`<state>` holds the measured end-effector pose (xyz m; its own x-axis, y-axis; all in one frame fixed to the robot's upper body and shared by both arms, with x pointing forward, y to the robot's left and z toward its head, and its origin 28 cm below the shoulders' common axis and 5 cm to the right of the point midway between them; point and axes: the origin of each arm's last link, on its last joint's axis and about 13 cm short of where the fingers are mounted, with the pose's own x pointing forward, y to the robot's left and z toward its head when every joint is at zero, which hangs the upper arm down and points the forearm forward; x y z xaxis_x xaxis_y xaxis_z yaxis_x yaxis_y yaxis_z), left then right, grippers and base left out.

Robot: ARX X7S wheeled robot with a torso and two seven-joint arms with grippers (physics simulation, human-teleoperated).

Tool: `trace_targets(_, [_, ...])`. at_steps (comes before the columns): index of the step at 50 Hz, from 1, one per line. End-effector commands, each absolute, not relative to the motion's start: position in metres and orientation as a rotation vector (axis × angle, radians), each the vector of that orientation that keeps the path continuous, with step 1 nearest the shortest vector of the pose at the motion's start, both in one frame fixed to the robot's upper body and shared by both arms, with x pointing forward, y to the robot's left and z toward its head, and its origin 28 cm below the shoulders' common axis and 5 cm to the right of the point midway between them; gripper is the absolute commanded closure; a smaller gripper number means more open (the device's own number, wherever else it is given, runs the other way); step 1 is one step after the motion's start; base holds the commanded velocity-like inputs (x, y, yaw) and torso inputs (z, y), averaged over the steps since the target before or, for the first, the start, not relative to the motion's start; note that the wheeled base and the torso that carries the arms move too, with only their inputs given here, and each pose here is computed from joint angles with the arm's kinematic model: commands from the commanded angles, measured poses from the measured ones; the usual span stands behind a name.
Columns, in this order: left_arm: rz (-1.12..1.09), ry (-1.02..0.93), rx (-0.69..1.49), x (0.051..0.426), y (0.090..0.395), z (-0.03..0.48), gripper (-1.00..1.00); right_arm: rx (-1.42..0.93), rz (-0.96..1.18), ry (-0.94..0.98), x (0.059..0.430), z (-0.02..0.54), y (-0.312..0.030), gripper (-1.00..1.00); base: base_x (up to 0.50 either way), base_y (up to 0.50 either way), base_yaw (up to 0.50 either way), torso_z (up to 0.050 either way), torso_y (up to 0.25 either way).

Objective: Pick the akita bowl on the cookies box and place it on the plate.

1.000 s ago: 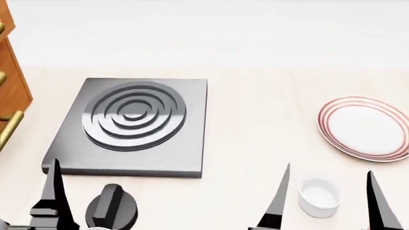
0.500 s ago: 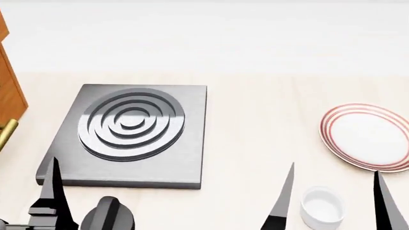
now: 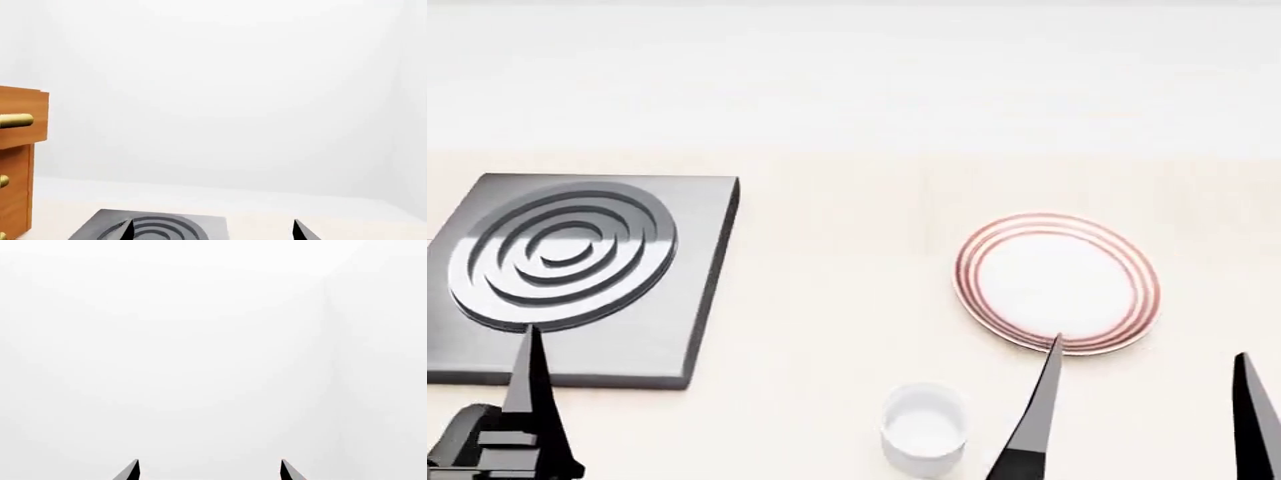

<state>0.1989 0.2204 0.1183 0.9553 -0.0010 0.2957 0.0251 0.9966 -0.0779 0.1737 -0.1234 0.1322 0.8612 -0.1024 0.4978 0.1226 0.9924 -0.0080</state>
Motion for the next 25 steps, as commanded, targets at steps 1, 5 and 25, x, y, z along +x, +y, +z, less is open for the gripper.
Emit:
trace_targets(1, [-0.012, -0.301, -0.085, 0.1987, 0.2211, 0.1186, -1.00, -0.043, -0.116, -0.532, 0.1720, 0.1346, -0.1242, -1.00, 0.00, -0.50, 0.00, 0.000, 0.000])
trace_targets(5, [-0.012, -0.305, -0.087, 0.1979, 0.2216, 0.1200, -1.00, -0.055, -0.111, -0.542, 0.1700, 0.1360, -0.1240, -1.00, 0.00, -0.50, 0.00, 0.000, 0.000])
trace_targets(25, [-0.010, -0.311, -0.091, 0.1975, 0.2222, 0.1216, -1.00, -0.062, -0.123, -0.555, 0.1691, 0.1377, -0.1262, -1.00, -0.01, -0.50, 0.00, 0.000, 0.000])
